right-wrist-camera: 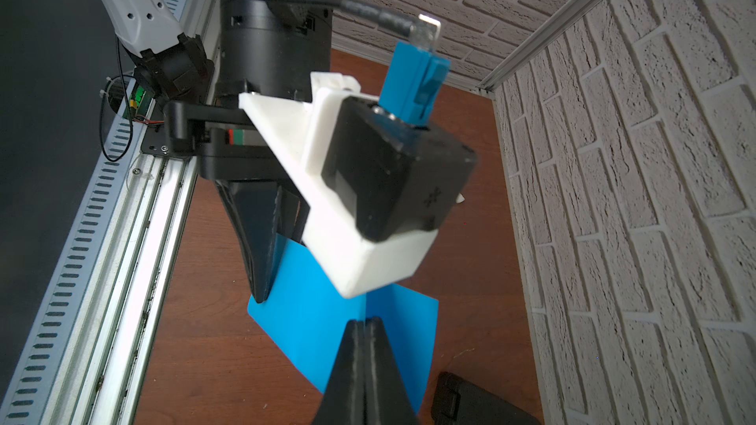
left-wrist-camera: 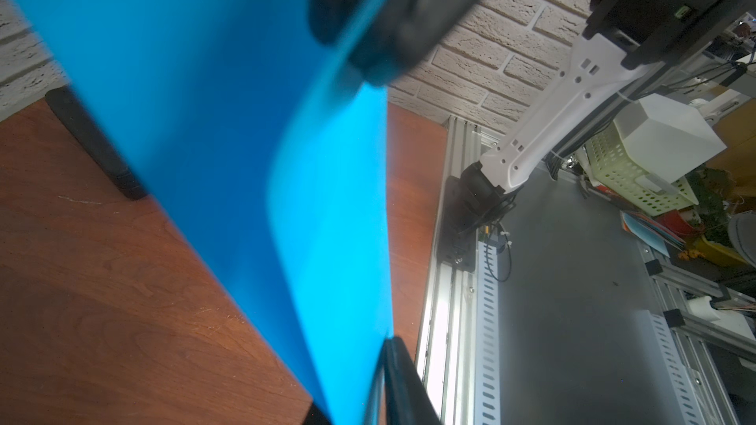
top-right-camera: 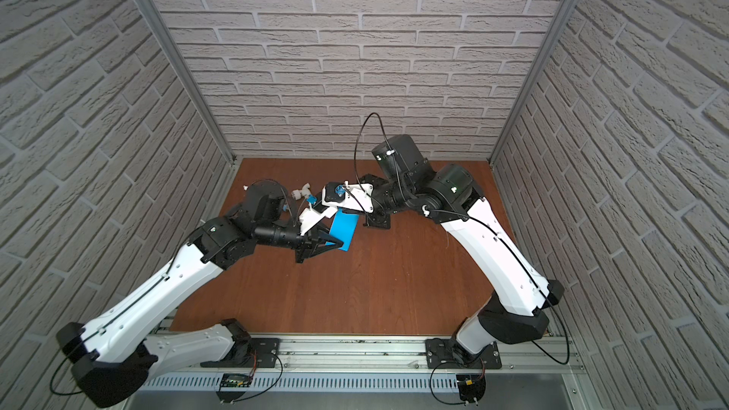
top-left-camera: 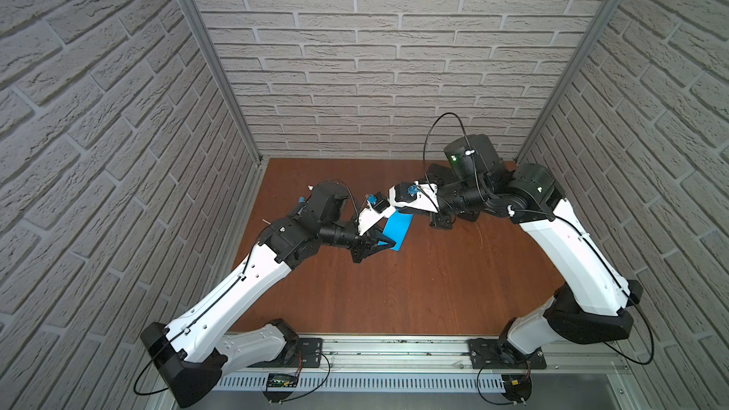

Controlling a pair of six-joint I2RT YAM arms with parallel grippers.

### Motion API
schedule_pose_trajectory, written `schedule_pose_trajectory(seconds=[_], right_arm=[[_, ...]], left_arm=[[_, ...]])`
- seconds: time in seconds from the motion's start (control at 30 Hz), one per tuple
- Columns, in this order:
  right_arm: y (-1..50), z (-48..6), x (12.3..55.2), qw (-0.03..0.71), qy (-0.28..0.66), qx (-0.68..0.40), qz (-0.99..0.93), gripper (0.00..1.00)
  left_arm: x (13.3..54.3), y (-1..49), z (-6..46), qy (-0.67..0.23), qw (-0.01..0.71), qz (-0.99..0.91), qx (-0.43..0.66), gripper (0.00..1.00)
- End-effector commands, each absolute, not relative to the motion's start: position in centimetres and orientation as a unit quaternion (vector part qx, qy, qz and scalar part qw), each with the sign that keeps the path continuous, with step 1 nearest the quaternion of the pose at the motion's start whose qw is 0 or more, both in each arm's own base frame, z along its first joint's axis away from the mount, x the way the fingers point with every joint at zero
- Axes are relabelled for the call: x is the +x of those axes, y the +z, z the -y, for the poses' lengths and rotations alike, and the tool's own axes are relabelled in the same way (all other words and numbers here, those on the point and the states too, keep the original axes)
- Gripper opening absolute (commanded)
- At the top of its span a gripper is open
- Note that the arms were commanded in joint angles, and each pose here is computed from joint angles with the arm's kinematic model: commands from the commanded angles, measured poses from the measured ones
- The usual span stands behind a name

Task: Fold the square paper along the opposite sides
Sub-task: Fold the paper.

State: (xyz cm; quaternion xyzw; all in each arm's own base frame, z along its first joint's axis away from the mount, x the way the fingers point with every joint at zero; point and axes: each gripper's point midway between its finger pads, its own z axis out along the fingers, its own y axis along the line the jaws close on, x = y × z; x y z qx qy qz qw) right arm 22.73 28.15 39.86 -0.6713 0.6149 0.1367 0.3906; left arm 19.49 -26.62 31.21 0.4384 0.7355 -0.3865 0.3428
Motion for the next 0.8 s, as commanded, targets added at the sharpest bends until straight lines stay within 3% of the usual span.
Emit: schedule_pose_trajectory(seconds=[0.0, 0.77], right_arm=[[41.24, -28.12, 22.16, 0.415, 0.139, -0.668, -0.602, 0.03], [40.91, -28.39, 22.27, 0.411, 0.143, -0.669, -0.602, 0.03]], left_arm=[[19.85, 31.69, 26.62, -0.384, 0.364, -0.724, 0.443, 0.2], [19.85, 31.77, 26.53, -0.384, 0.365, -0.724, 0.442, 0.2]])
